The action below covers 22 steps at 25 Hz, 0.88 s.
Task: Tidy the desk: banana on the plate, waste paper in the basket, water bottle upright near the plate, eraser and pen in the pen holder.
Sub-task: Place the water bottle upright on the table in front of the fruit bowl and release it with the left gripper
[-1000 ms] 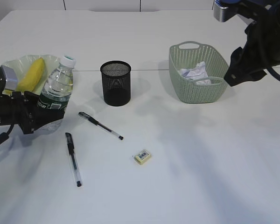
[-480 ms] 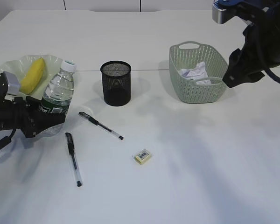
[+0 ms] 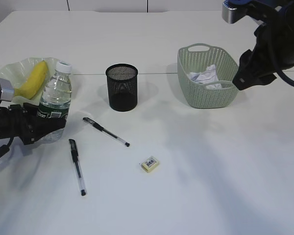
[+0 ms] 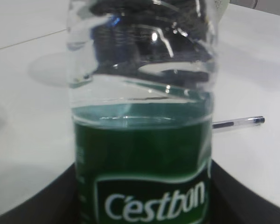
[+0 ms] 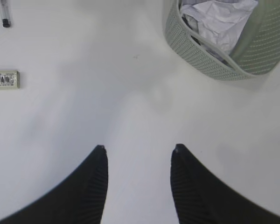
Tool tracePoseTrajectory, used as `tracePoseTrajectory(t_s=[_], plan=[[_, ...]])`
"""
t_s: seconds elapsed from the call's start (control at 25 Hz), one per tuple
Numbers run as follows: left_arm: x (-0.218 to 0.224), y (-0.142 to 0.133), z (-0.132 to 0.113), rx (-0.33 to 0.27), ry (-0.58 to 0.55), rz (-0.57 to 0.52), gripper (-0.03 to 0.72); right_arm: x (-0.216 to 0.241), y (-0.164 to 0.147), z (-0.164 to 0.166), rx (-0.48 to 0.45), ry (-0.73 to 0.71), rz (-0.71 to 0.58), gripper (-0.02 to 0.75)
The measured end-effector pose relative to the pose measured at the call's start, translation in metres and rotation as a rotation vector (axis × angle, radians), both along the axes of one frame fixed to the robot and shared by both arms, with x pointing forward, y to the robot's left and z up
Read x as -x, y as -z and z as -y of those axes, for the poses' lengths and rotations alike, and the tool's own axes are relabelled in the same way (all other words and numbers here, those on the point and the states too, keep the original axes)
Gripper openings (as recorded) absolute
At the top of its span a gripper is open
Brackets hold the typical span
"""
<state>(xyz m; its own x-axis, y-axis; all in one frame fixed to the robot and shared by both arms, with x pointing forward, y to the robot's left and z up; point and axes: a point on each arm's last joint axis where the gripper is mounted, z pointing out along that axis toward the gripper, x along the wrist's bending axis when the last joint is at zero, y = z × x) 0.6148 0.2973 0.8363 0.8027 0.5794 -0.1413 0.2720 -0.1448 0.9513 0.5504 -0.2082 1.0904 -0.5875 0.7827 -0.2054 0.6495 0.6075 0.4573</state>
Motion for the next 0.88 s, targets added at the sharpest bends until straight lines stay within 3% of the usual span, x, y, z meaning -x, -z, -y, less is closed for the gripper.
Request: tracePoseTrajectory(t_s=[0.88], plan=[[0.003, 0.015, 0.001, 0.071, 0.013, -0.021, 0.405, 0.000, 0.000, 0.000, -0.001, 0.000, 0.004, 0.333]])
